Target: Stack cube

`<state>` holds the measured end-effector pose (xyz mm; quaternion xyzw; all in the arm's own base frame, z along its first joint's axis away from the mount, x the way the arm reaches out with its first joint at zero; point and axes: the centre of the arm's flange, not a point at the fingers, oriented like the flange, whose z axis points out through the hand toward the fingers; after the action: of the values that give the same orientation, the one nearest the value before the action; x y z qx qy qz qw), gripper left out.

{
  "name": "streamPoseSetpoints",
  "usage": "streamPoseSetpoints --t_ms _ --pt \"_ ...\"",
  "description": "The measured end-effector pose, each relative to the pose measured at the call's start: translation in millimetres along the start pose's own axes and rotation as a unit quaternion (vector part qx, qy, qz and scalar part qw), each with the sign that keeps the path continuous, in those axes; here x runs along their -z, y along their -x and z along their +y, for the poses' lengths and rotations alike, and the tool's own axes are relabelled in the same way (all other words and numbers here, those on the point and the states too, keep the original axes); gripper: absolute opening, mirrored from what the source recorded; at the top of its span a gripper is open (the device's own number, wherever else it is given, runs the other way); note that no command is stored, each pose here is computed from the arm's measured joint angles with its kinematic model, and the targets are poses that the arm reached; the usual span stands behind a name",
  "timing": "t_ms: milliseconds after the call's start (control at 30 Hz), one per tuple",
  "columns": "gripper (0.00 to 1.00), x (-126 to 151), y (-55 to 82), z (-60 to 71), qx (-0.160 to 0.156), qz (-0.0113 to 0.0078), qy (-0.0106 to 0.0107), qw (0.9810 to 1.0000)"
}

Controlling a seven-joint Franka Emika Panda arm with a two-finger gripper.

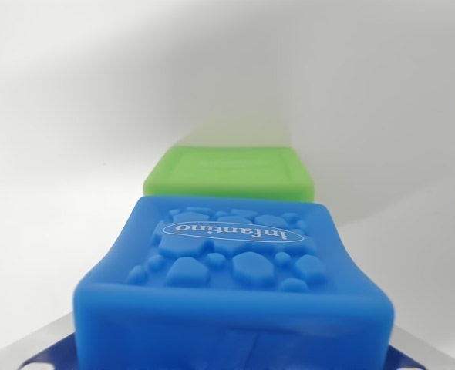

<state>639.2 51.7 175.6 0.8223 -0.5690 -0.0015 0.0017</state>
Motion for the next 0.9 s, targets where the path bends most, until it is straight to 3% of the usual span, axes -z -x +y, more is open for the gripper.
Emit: streamPoseSetpoints --t_ms 333,367,900 --pt "0.0 -6.5 0.0 0.0 0.0 -0.0002 0.0003 1.0" --pt "1.0 -6.5 0.0 0.0 0.0 -0.0002 0.0002 1.0" --pt "1.0 -6.2 -0.1 -0.2 0.0 0.0 -0.0002 1.0"
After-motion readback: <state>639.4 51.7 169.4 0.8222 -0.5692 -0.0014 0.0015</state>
